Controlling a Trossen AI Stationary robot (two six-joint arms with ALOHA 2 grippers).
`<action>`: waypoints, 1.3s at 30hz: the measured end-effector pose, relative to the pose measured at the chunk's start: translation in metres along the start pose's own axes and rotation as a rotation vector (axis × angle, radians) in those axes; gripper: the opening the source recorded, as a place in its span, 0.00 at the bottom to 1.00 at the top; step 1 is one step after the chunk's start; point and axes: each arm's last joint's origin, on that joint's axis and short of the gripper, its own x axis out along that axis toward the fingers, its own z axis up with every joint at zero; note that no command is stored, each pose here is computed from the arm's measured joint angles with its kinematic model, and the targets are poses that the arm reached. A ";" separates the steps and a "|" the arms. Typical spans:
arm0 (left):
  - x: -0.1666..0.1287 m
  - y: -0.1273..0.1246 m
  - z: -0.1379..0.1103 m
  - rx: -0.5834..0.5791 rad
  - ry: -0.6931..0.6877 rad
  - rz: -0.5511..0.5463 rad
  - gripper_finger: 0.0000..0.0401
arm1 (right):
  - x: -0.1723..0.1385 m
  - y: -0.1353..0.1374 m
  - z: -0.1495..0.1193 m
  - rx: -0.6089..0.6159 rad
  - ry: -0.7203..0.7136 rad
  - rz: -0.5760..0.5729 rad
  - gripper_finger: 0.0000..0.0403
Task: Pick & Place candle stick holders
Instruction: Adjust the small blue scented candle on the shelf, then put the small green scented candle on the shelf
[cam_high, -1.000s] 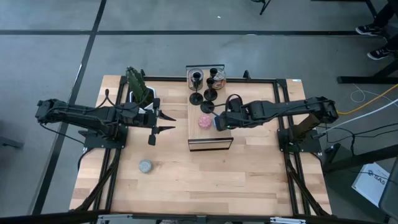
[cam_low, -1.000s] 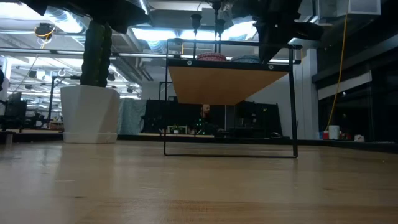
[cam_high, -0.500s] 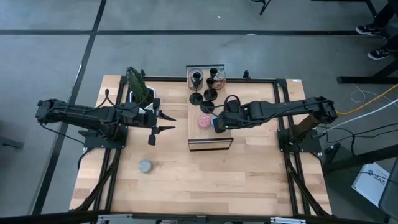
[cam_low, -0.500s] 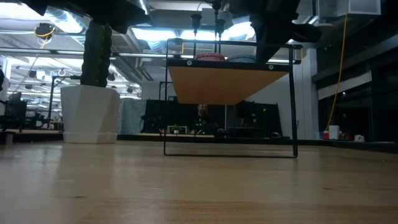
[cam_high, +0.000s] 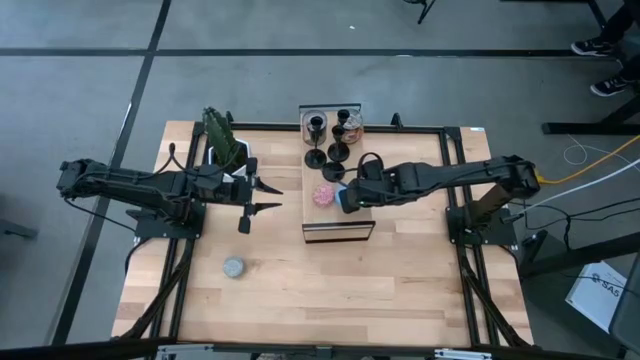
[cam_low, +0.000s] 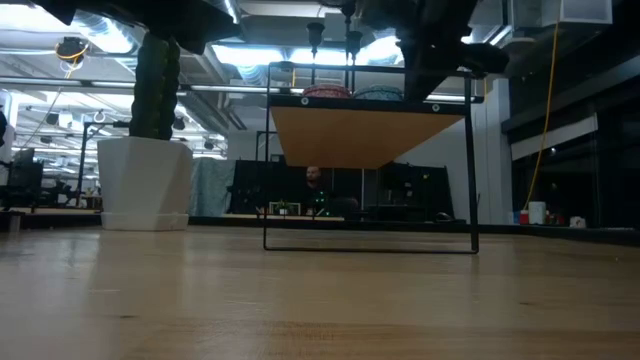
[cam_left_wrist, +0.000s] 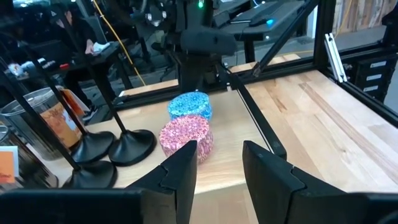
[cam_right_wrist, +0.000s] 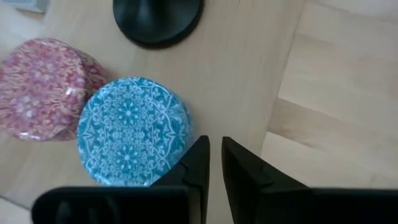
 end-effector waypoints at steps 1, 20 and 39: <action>0.000 0.000 0.000 0.000 0.001 0.000 0.31 | -0.004 -0.001 0.000 -0.002 -0.007 0.005 0.11; 0.000 0.000 0.000 0.000 0.001 0.000 0.31 | -0.044 0.007 0.003 -1.036 -0.213 0.269 0.11; 0.000 0.000 0.000 0.000 0.000 0.000 0.31 | -0.051 -0.001 -0.003 -1.113 0.000 0.490 0.11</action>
